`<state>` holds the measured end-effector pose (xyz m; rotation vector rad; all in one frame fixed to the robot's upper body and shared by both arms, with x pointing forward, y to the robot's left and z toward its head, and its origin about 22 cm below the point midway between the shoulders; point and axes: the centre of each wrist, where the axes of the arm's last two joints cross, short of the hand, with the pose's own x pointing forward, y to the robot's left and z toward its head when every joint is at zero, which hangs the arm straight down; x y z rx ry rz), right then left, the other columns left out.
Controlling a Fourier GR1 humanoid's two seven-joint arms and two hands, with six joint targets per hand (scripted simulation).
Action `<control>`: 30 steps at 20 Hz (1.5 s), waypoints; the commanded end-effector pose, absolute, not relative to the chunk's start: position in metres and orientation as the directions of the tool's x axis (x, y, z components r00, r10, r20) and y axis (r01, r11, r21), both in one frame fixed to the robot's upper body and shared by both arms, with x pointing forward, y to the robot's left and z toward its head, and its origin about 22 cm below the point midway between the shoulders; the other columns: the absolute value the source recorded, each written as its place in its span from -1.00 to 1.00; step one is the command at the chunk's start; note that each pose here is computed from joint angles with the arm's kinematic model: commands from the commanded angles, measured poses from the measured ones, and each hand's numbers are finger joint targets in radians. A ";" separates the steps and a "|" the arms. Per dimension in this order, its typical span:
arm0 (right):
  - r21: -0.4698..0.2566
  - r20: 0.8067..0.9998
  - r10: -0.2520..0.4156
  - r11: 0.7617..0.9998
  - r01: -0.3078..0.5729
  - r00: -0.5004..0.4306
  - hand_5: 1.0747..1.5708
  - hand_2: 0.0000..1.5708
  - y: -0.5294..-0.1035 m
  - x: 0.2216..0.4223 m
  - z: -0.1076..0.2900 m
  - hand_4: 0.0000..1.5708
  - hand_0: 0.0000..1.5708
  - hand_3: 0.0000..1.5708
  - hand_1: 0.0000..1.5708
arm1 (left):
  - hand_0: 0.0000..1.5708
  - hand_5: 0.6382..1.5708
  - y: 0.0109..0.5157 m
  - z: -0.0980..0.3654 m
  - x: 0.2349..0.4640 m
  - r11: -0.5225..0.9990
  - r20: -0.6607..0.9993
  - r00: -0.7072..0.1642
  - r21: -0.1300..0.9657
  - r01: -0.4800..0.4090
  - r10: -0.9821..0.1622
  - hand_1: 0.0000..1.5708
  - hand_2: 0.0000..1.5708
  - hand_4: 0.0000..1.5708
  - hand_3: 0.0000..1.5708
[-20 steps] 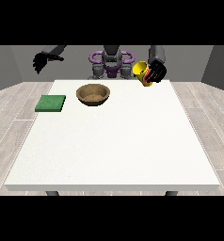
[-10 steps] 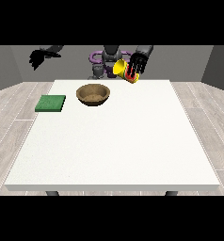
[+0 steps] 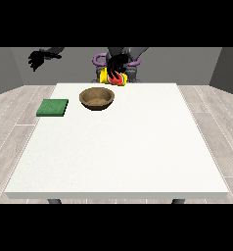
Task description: Pick the cup and pour the ball into the bowl, then pick the bowl and place it on the pad
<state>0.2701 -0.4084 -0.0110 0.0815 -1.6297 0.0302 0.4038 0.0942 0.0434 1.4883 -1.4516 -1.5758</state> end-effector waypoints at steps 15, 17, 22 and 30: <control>0.051 0.998 -0.051 0.999 -0.016 -0.029 0.99 -1.00 -0.412 0.269 -0.022 -1.00 -1.00 -1.00 -1.00 | 0.84 0.07 0.036 0.050 0.386 -0.681 -0.819 -0.288 0.573 -0.456 -0.496 0.84 1.00 0.95 1.00; 0.082 0.997 -0.081 0.997 -0.018 0.010 0.98 -1.00 -0.397 0.272 -0.025 -0.87 -1.00 -1.00 -1.00 | 0.88 0.25 0.059 0.049 0.392 -0.417 -0.500 -0.265 0.854 -0.311 -0.825 0.88 1.00 0.90 1.00; 0.087 0.995 -0.088 0.996 0.033 0.055 0.98 -1.00 -0.395 0.248 -0.045 -0.87 -1.00 -1.00 -1.00 | 0.57 0.20 0.103 0.054 0.398 0.120 0.101 -0.090 0.964 -0.235 -0.991 0.57 0.97 0.93 0.81; 0.105 0.994 -0.106 0.994 -0.031 -0.023 0.99 -1.00 -0.346 0.277 -0.039 -0.61 -1.00 -1.00 -1.00 | -1.00 0.95 0.135 0.026 0.366 0.780 0.809 0.020 0.573 -0.253 -0.587 -1.00 -1.00 -1.00 -1.00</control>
